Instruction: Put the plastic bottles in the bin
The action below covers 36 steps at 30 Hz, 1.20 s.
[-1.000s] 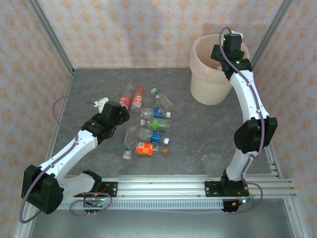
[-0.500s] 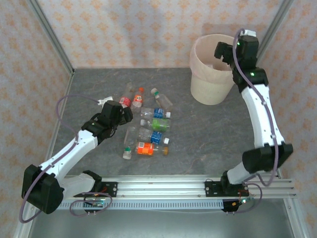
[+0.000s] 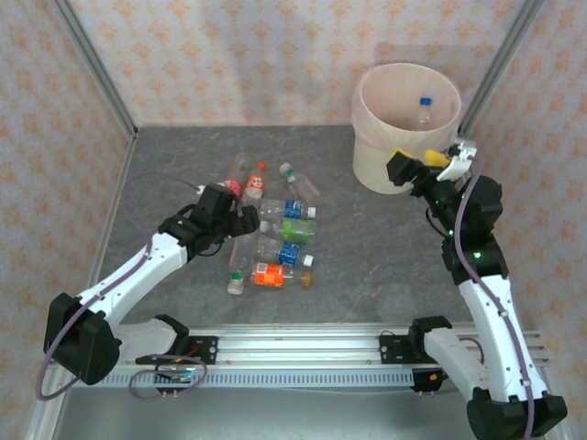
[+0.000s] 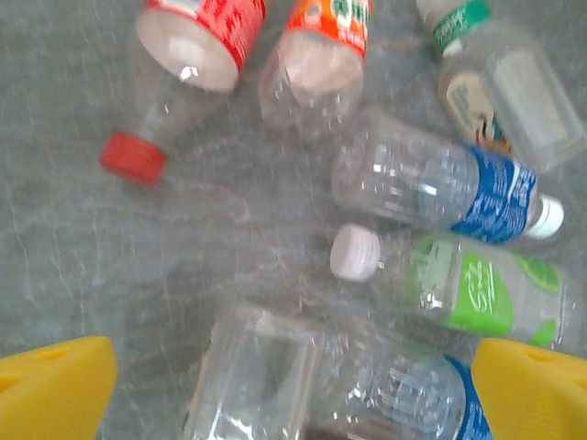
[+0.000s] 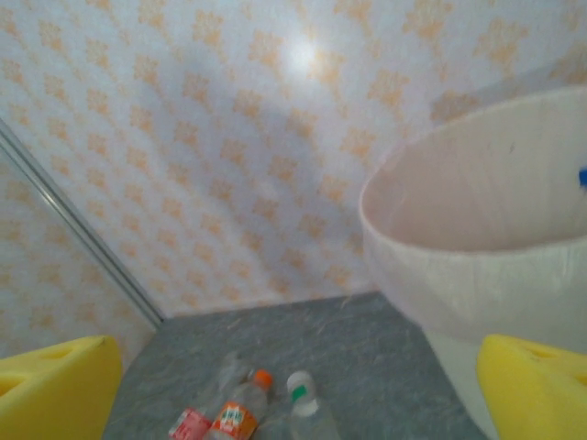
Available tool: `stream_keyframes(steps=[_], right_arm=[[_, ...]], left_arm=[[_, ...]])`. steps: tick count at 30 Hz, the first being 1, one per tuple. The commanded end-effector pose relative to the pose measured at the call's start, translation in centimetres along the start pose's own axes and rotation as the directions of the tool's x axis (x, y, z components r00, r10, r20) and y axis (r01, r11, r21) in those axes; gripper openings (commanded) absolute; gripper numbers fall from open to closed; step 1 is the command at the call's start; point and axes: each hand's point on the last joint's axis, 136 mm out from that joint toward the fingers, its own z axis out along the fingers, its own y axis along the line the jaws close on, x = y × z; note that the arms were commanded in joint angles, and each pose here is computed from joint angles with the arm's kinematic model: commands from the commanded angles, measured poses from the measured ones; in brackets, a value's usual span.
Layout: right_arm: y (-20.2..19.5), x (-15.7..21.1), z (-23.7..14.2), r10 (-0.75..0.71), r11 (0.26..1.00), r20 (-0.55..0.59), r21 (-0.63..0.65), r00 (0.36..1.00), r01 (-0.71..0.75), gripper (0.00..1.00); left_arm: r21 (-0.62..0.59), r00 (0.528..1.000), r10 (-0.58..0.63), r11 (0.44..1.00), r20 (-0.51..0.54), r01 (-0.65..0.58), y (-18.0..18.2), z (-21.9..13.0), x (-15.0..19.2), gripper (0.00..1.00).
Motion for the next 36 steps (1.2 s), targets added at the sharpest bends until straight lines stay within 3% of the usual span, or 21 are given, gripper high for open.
stream_keyframes(steps=[1,6,12,18,20,21,23,25,32,36], right_arm=[[0.0,1.3,-0.1,0.067,0.997,0.003,-0.038,0.998,-0.067,0.99],[-1.2,4.0,0.3,0.123,0.992,-0.043,-0.020,0.991,-0.124,0.99],[-1.5,4.6,0.8,0.134,0.990,-0.042,-0.030,0.990,-0.135,0.99],[-2.6,6.0,1.1,0.152,0.988,-0.073,0.011,0.986,-0.151,0.99],[-4.3,6.4,0.9,0.182,0.979,-0.052,0.099,0.982,-0.177,0.99],[-6.4,6.9,0.5,0.222,0.955,-0.020,0.208,0.975,-0.213,0.99],[-11.3,8.1,-1.4,0.264,0.850,0.053,0.460,0.963,-0.258,0.99],[-13.9,10.1,-2.7,0.275,0.771,0.043,0.587,0.960,-0.247,0.99],[-14.8,15.1,-0.8,0.359,0.772,-0.080,0.585,0.930,-0.248,0.99],[-12.4,15.1,1.4,0.369,0.852,-0.133,0.445,0.920,-0.277,0.99]], left_arm=[[-0.094,0.995,0.010,0.995,-0.102,-0.020,1.1,-0.6,2.9,1.00],[-0.245,0.989,-0.001,0.969,-0.148,-0.036,4.9,-0.4,6.2,0.98],[-0.118,0.965,0.072,0.988,-0.251,-0.104,3.3,2.2,9.0,0.93],[-0.185,0.951,0.099,0.970,-0.294,-0.158,4.5,4.5,10.2,0.84],[-0.179,0.947,0.108,0.969,-0.304,-0.168,4.4,5.2,10.4,0.82],[-0.183,0.945,0.108,0.968,-0.309,-0.171,4.4,5.6,10.6,0.82],[-0.198,0.943,0.105,0.965,-0.316,-0.174,4.7,6.2,10.9,0.80],[-0.214,0.942,0.101,0.961,-0.319,-0.176,5.0,6.6,11.1,0.78],[-0.246,0.944,0.106,0.951,-0.311,-0.188,5.8,7.3,11.3,0.65],[-0.252,0.959,0.119,0.950,-0.257,-0.186,5.7,6.6,10.0,0.60]])
